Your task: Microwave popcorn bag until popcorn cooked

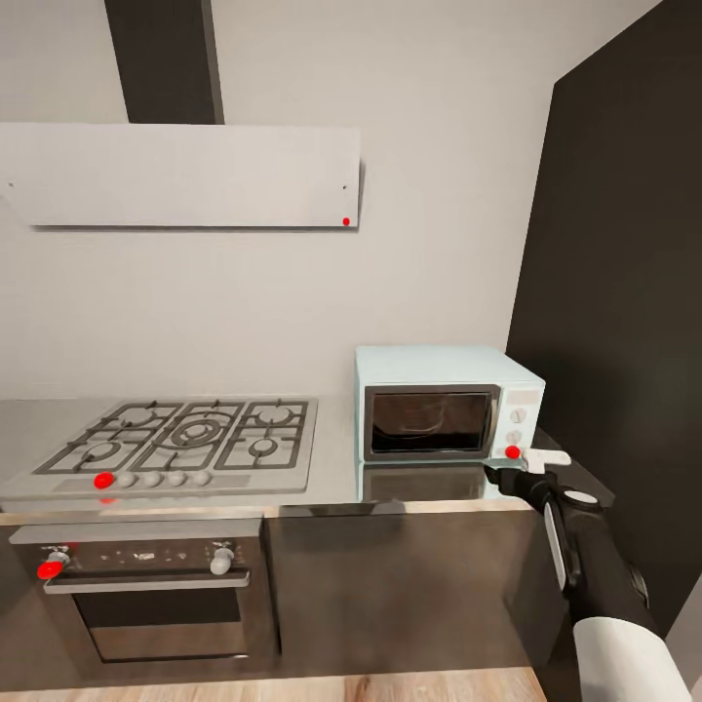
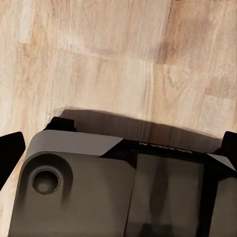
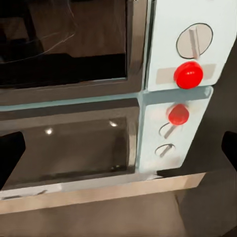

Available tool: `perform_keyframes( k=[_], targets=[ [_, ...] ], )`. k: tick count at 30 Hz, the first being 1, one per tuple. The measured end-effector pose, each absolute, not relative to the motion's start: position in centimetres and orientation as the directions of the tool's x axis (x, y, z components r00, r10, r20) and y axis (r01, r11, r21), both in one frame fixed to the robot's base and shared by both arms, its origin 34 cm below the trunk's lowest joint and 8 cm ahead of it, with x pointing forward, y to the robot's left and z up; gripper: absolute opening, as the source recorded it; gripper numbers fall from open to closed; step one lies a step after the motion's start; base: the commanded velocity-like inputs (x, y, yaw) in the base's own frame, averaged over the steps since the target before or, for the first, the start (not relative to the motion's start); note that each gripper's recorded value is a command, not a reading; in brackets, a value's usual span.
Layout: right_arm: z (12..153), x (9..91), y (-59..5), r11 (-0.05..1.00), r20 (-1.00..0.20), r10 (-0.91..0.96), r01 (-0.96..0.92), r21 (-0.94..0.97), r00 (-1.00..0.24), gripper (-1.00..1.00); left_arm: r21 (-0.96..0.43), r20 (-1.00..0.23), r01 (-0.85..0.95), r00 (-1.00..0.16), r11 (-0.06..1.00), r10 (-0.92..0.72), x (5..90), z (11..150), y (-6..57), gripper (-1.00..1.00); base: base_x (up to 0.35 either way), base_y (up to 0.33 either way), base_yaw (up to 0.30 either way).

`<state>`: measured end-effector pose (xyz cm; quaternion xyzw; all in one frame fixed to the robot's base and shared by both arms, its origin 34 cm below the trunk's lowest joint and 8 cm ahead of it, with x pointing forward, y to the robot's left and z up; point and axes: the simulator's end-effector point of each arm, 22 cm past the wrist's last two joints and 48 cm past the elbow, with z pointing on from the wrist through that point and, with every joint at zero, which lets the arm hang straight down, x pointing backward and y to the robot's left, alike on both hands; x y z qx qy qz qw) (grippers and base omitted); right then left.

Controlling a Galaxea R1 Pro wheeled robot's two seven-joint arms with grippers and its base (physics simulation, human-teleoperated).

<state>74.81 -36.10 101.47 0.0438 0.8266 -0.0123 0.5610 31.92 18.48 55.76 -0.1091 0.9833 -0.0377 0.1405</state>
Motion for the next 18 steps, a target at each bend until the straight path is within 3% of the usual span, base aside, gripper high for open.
perform_keyframes(
  k=[11, 18],
  targets=[
    [101.5, 74.6, -37.3, 0.995, -0.928, 0.049, 0.096, 0.015, -0.37, 1.0, -0.104, -0.269, -0.204, -0.936, 0.973, -0.225, 32.0, 55.8, 18.6, 1.0, 0.07, -0.245, 0.0],
    [101.4, 74.7, -36.7, 0.996, -0.928, 0.055, 0.091, 0.023, -0.369, 1.0, -0.102, -0.269, -0.206, -0.936, 0.973, -0.226, 31.9, 55.8, 18.7, 1.0, 0.066, -0.031, 0.0]
  ],
)
